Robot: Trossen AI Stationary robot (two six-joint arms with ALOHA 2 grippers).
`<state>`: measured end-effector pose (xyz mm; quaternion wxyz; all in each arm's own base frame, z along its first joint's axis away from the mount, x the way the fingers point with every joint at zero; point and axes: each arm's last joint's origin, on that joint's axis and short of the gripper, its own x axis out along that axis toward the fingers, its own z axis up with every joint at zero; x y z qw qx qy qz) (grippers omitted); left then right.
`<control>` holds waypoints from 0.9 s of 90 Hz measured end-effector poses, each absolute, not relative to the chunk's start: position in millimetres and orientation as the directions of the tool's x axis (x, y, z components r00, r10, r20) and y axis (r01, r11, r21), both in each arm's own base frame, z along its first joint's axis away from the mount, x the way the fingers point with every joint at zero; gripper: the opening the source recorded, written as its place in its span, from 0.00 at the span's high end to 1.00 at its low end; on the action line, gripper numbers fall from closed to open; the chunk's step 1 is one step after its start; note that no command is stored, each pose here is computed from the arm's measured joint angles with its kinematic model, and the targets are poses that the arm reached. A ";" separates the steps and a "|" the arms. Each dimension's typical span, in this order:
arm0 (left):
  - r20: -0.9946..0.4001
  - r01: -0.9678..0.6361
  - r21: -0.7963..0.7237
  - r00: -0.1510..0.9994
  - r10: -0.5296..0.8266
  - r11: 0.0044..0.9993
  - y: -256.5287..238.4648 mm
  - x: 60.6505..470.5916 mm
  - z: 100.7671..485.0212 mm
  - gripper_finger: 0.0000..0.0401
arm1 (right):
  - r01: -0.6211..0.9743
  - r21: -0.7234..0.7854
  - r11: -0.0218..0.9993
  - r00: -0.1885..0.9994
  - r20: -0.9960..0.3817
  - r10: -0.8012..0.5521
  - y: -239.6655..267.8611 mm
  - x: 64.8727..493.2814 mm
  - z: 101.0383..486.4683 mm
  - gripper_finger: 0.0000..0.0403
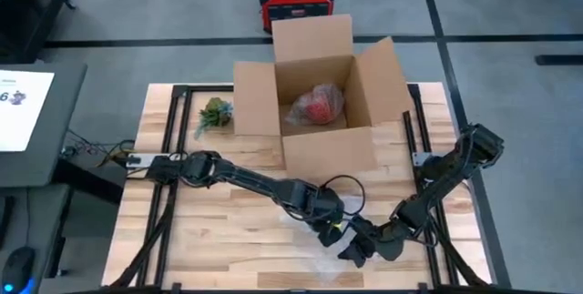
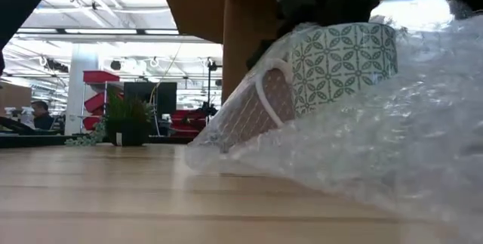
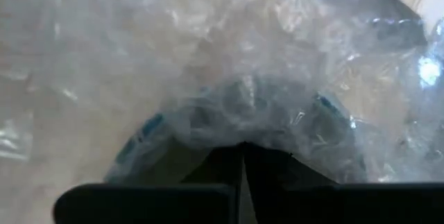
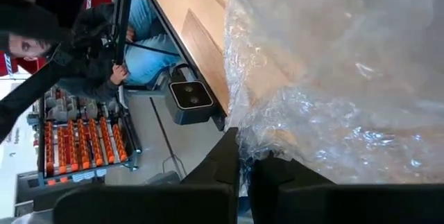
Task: Wrap mug
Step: Wrap the white mug with bubble wrap
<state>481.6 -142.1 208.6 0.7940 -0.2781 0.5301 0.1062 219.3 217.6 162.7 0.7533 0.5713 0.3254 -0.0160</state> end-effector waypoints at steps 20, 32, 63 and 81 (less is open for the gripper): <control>-0.883 -0.441 -0.359 0.445 -0.147 0.823 -139.7 458.6 261.3 1.00 | 0.397 0.849 0.348 0.787 -0.510 0.347 217.5 219.3 162.6 1.00; -0.870 -0.420 -0.382 0.463 -0.168 0.823 -145.5 444.8 284.1 1.00 | 0.398 0.848 0.350 0.786 -0.512 0.346 217.4 219.2 162.3 1.00; -0.755 -0.489 -0.266 0.641 0.135 0.831 -143.0 447.3 298.0 1.00 | 0.401 0.846 0.351 0.786 -0.514 0.343 216.6 219.8 162.2 1.00; -0.817 -0.496 -0.227 0.566 0.114 0.838 -139.1 460.3 258.2 1.00 | 0.398 0.849 0.348 0.788 -0.511 0.344 216.8 219.9 162.4 1.00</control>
